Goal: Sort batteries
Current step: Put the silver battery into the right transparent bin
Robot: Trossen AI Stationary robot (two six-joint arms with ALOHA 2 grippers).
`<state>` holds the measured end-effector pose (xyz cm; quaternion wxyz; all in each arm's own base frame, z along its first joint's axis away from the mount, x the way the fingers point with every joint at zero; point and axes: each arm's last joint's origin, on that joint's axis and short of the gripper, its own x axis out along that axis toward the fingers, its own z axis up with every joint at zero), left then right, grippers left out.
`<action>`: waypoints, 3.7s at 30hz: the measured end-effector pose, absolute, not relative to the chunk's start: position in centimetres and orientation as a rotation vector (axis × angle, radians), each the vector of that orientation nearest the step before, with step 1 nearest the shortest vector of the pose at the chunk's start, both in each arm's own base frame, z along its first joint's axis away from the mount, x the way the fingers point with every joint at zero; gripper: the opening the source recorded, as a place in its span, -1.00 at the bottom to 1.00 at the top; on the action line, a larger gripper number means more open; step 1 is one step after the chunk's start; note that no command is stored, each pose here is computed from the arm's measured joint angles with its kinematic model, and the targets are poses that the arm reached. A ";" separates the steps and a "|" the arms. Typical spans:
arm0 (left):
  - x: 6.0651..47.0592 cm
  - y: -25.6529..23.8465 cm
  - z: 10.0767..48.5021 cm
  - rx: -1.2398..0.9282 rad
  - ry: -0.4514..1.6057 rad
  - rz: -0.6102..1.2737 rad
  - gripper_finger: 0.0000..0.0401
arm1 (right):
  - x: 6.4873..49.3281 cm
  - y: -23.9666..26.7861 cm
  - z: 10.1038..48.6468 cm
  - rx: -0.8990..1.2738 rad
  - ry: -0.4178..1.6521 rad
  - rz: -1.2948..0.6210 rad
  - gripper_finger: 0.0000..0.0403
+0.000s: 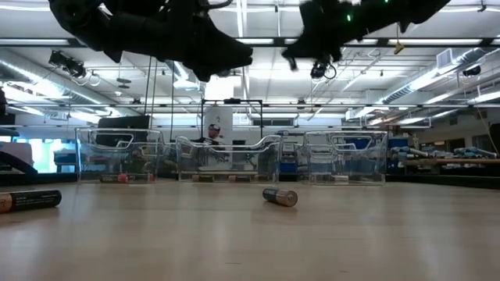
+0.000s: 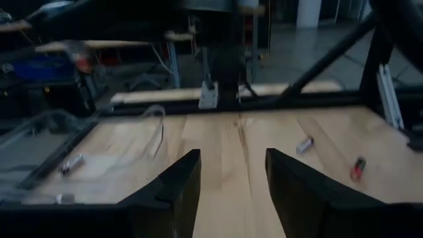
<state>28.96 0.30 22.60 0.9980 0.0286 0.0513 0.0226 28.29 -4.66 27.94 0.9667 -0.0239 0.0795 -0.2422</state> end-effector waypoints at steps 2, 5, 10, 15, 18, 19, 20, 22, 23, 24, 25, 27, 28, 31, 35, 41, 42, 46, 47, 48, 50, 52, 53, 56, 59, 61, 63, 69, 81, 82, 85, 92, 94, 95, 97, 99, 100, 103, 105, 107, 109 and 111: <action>28.8 0.3 22.4 0.063 0.140 0.045 -0.12 | 27.0 -6.6 27.4 -0.009 0.265 -0.594 -0.68; 28.4 0.3 22.2 0.081 0.195 0.043 -0.12 | 25.4 -9.7 26.0 0.070 0.417 -0.723 -0.68; 27.4 0.3 22.7 0.082 0.251 0.039 -0.12 | 24.8 -14.2 22.1 0.201 0.597 -0.754 -0.68; 26.0 -0.1 23.6 0.084 0.295 0.030 -0.12 | 24.8 -17.1 18.7 0.268 0.739 -0.682 -0.68; 25.3 -0.3 24.0 0.086 0.313 0.021 -0.12 | 24.6 -18.0 17.8 0.260 0.859 -0.648 -0.68; 25.2 -0.3 24.2 0.086 0.301 0.020 -0.12 | 24.6 -18.2 17.7 0.251 0.893 -0.634 -0.68; 25.1 -0.4 24.4 0.087 0.295 0.021 -0.12 | 24.6 -18.4 17.7 0.244 0.929 -0.621 -0.68; 24.9 -0.4 24.5 0.090 0.300 0.020 -0.12 | 24.6 -18.7 17.5 0.244 0.984 -0.606 -0.68; 24.9 -0.4 24.5 0.089 0.295 0.021 -0.12 | 24.7 -19.0 17.4 0.254 1.003 -0.606 -0.68; 24.9 -0.4 24.5 0.090 0.295 0.022 -0.12 | 24.7 -19.2 17.3 0.265 1.015 -0.611 -0.68; 24.9 -0.4 24.5 0.090 0.301 0.024 -0.12 | 24.8 -19.5 17.1 0.280 1.022 -0.620 -0.68; 24.9 -0.4 24.4 0.089 0.304 0.024 -0.12 | 24.9 -19.9 16.4 0.318 1.036 -0.639 -0.68; 24.9 -0.4 24.4 0.088 0.305 0.024 -0.12 | 25.0 -20.0 16.0 0.339 1.049 -0.647 -0.68; 24.9 -0.4 24.4 0.088 0.312 0.024 -0.12 | 25.2 -20.2 14.7 0.386 1.079 -0.663 -0.68; 24.9 -0.4 24.3 0.087 0.314 0.024 -0.12 | 25.4 -20.4 13.6 0.416 1.104 -0.674 -0.67; 24.8 -0.4 24.3 0.088 0.319 0.025 -0.12 | 25.3 -20.6 13.4 0.437 1.099 -0.689 -0.52; 24.8 -0.4 24.3 0.088 0.319 0.025 -0.12 | 25.3 -20.5 13.6 0.436 1.097 -0.690 -0.50; 24.8 -0.4 24.3 0.088 0.319 0.025 -0.12 | 24.9 -20.3 15.1 0.418 1.063 -0.714 -0.43; 24.8 -0.4 24.3 0.088 0.319 0.025 -0.12 | 24.8 -20.2 15.7 0.405 1.046 -0.725 -0.41; 24.8 -0.4 24.3 0.088 0.320 0.025 -0.12 | 24.7 -20.1 16.3 0.395 1.031 -0.730 -0.39; 24.7 -0.4 24.4 0.088 0.321 0.024 -0.12 | 24.4 -19.7 17.6 0.372 1.010 -0.723 -0.36; 24.6 -0.5 24.5 0.082 0.315 -0.004 -0.12 | 24.2 -19.1 19.3 0.330 0.971 -0.707 -0.35; 24.5 -0.5 24.6 0.078 0.313 -0.024 -0.12 | 24.1 -18.6 20.2 0.306 0.954 -0.699 -0.35; 23.9 -1.1 24.6 0.072 0.382 -0.100 -0.14 | 23.7 -16.9 22.6 0.227 0.917 -0.681 -0.43; 23.1 -2.0 24.3 0.085 0.539 -0.142 -0.20 | 23.6 -14.9 24.7 0.172 0.856 -0.652 -0.64; 22.7 -3.0 24.5 0.099 0.612 -0.175 -0.28 | 23.8 -13.5 25.7 0.142 0.824 -0.632 -0.81; 22.1 -4.3 24.4 0.108 0.681 -0.225 -0.37 | 24.1 -12.1 26.2 0.121 0.800 -0.622 -0.94; 19.9 -9.0 23.7 0.015 0.825 -0.364 -0.69 | 25.5 -8.5 26.1 0.084 0.798 -0.591 -0.81; 15.2 -18.4 21.1 -0.244 1.018 -0.375 -0.94 | 27.8 -3.9 25.4 0.092 0.731 -0.535 -0.88; 14.8 -19.1 20.5 -0.247 1.043 -0.376 -0.94 | 28.1 -3.5 25.4 0.099 0.720 -0.527 -0.88; 14.1 -21.2 19.0 -0.239 1.127 -0.366 -0.92 | 28.4 -2.6 24.9 0.114 0.733 -0.507 -0.87; 14.1 -26.2 17.9 -0.063 1.277 -0.330 -0.82 | 28.8 -0.5 24.4 0.129 0.726 -0.496 -0.85; 14.5 -27.8 17.8 -0.026 1.285 -0.352 -0.77 | 28.9 0.0 24.4 0.136 0.718 -0.485 -0.86; 14.7 -28.4 17.7 0.000 1.296 -0.362 -0.73 | 28.9 0.4 24.4 0.135 0.720 -0.476 -0.86; 15.1 -29.5 17.3 0.021 1.314 -0.367 -0.66 | 28.9 0.9 24.4 0.130 0.718 -0.460 -0.87; 15.5 -30.3 17.0 0.022 1.330 -0.376 -0.58 | 28.9 1.4 24.4 0.119 0.716 -0.454 -0.87; 15.6 -30.7 17.0 0.027 1.330 -0.384 -0.55 | 28.9 1.5 24.4 0.115 0.714 -0.453 -0.86; 15.8 -31.1 16.8 0.040 1.343 -0.386 -0.44 | 28.8 1.9 24.4 0.107 0.712 -0.449 -0.86; 15.8 -31.0 16.7 0.050 1.355 -0.375 -0.38 | 28.8 2.0 24.4 0.105 0.712 -0.445 -0.86; 15.7 -30.8 16.6 0.062 1.367 -0.363 -0.33 | 28.8 2.1 24.4 0.103 0.712 -0.442 -0.87; 15.6 -30.6 16.6 0.076 1.380 -0.350 -0.29 | 28.8 2.1 24.4 0.103 0.712 -0.443 -0.88; 15.6 -30.6 16.6 0.079 1.380 -0.351 -0.27 | 28.8 2.1 24.4 0.102 0.712 -0.443 -0.88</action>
